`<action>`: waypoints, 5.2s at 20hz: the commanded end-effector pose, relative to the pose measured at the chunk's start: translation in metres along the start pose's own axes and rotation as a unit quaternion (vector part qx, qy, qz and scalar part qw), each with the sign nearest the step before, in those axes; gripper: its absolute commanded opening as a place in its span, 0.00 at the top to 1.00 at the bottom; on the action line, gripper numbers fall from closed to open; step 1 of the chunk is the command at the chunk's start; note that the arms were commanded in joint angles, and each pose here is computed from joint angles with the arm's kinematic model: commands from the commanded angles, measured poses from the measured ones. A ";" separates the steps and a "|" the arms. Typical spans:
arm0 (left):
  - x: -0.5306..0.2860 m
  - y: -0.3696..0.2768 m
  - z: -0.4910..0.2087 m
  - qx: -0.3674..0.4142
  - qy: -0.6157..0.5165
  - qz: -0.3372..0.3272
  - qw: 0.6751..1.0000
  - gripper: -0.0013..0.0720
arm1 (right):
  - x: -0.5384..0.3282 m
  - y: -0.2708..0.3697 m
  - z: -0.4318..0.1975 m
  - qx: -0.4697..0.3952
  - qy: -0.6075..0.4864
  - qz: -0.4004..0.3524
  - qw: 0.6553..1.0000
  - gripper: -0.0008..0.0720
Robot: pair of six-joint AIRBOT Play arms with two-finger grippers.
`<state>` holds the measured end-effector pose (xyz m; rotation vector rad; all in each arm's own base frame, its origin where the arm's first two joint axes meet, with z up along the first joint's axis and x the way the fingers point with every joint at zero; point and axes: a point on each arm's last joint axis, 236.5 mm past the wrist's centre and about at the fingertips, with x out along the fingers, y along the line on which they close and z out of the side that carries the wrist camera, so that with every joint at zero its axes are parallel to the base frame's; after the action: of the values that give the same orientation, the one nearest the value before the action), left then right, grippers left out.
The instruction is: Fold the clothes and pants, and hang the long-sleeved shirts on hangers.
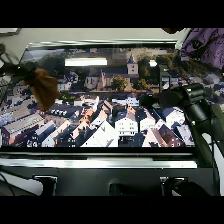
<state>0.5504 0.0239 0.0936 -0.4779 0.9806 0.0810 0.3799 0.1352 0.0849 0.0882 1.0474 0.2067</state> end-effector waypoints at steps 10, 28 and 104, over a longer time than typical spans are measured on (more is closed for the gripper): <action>-0.009 -0.288 -0.321 0.172 0.229 -0.143 0.947 0.96 | -0.076 -0.038 -0.036 -0.089 0.030 -0.073 0.993 0.78; -0.026 -0.160 -0.176 0.133 0.193 -0.092 0.968 0.23 | 0.096 -0.111 -0.032 0.322 0.049 0.174 0.929 0.17; -0.029 -0.001 -0.054 0.011 -0.058 -0.039 0.998 0.96 | 0.009 -0.095 0.204 0.223 -0.181 0.041 0.957 0.95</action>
<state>0.4440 0.0043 0.1805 -0.4493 0.7825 0.0139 0.5088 0.0331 0.2641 0.5063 0.5887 0.0292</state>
